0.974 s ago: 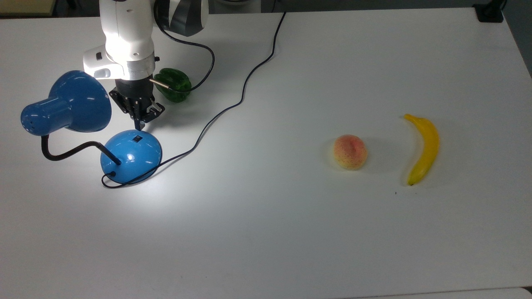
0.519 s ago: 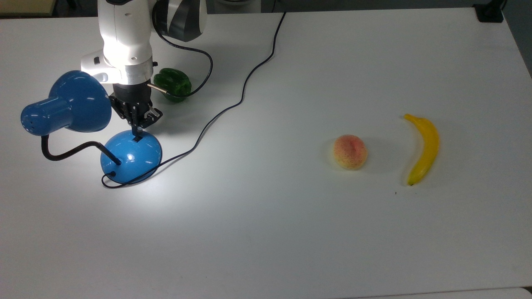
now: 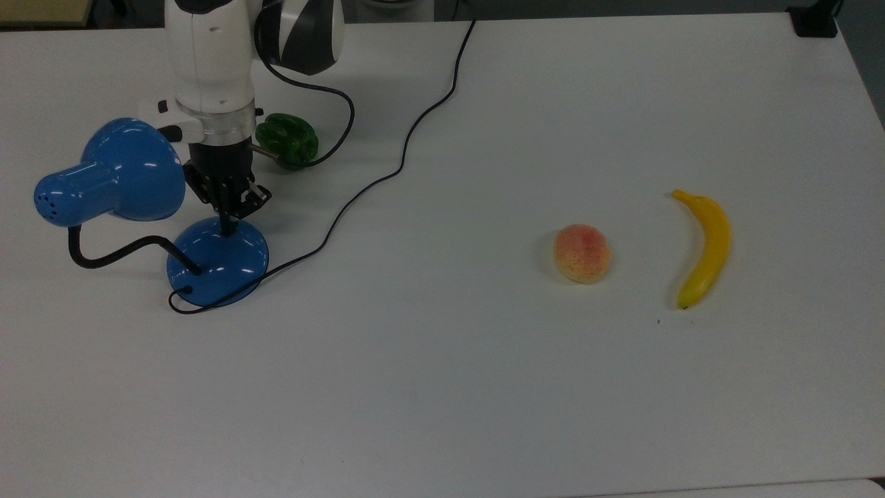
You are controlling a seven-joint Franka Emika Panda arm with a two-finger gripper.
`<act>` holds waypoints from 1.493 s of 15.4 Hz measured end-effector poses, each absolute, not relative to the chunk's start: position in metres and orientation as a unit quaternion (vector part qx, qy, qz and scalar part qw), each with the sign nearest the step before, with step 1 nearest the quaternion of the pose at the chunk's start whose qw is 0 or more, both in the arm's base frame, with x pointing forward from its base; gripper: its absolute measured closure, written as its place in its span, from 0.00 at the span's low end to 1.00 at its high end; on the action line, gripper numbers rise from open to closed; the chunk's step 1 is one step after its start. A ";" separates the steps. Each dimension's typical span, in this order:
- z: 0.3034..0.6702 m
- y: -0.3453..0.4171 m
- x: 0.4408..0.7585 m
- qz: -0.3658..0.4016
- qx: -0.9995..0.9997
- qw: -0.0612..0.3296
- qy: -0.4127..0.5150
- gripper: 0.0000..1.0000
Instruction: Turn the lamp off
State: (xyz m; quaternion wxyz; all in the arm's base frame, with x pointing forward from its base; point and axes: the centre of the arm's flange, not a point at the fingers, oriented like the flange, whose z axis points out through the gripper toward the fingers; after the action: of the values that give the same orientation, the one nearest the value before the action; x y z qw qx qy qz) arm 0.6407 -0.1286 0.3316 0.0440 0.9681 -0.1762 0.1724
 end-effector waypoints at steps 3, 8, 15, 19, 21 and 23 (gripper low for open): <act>0.331 -0.129 0.641 0.172 0.968 0.044 -0.176 0.99; 0.328 -0.128 0.638 0.149 0.972 0.047 -0.178 0.99; 0.337 -0.123 0.631 0.107 0.973 0.051 -0.196 0.99; 0.376 -0.081 0.628 0.092 0.980 0.057 -0.169 0.99; 0.398 -0.051 0.625 0.091 0.983 0.058 -0.148 0.99; 0.420 -0.023 0.620 0.093 0.986 0.059 -0.128 0.99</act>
State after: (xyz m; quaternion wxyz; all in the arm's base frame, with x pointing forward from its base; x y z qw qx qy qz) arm 0.6204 -0.0225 0.4199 0.0595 0.9855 -0.1283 0.0934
